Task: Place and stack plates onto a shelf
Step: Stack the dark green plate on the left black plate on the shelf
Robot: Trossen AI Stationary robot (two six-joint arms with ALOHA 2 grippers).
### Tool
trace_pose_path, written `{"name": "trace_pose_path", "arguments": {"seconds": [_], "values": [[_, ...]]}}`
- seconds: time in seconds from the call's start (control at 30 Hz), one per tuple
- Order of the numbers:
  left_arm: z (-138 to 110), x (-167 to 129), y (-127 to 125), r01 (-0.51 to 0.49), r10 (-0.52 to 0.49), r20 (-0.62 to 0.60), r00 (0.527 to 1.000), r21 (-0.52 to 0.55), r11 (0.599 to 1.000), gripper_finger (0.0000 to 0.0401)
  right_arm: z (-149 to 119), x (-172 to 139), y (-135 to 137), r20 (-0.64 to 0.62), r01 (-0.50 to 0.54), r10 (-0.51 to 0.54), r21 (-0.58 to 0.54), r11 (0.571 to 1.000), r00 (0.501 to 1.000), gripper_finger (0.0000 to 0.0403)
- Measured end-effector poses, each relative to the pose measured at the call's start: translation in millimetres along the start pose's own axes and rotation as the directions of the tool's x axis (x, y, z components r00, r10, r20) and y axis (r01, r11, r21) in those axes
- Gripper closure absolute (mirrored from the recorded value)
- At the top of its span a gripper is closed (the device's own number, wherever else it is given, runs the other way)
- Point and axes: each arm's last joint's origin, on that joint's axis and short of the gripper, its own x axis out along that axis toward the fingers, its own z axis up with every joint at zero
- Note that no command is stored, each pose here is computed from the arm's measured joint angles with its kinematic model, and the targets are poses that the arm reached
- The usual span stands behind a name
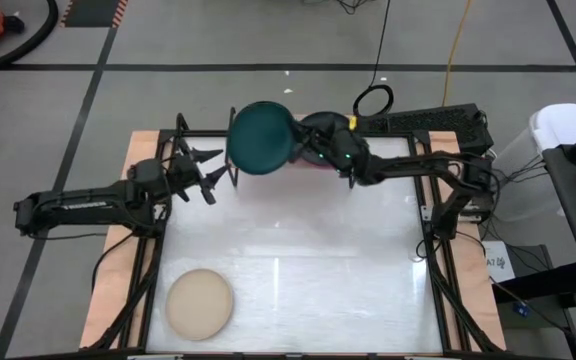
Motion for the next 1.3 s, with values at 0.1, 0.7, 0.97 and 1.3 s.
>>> {"name": "trace_pose_path", "arguments": {"seconds": [0.1, 0.7, 0.97, 1.3], "values": [[-4, -2, 1, -0.020, 0.020, -0.044, 0.999, 0.005, 1.000, 0.0183, -4, 11, -4, -0.016, 0.021, -0.021, 0.012, 1.000, 1.000, 0.0403], [-10, -5, -3, -0.033, 0.023, -0.118, 0.993, -0.079, 0.996, 0.0183, -8, 27, -47, 0.013, 0.140, -0.140, 0.041, 0.989, 0.990, 0.0391], [-8, -5, -4, -0.024, 0.016, -0.099, 0.995, -0.085, 0.996, 0.0183, -10, 28, -51, -0.012, 0.152, -0.152, 0.006, 0.988, 0.988, 0.0390], [-4, -4, -4, -0.025, 0.020, -0.058, 0.998, -0.097, 0.995, 0.0183, -9, 28, -54, -0.007, 0.156, -0.156, 0.000, 0.988, 0.988, 0.0389]]}}
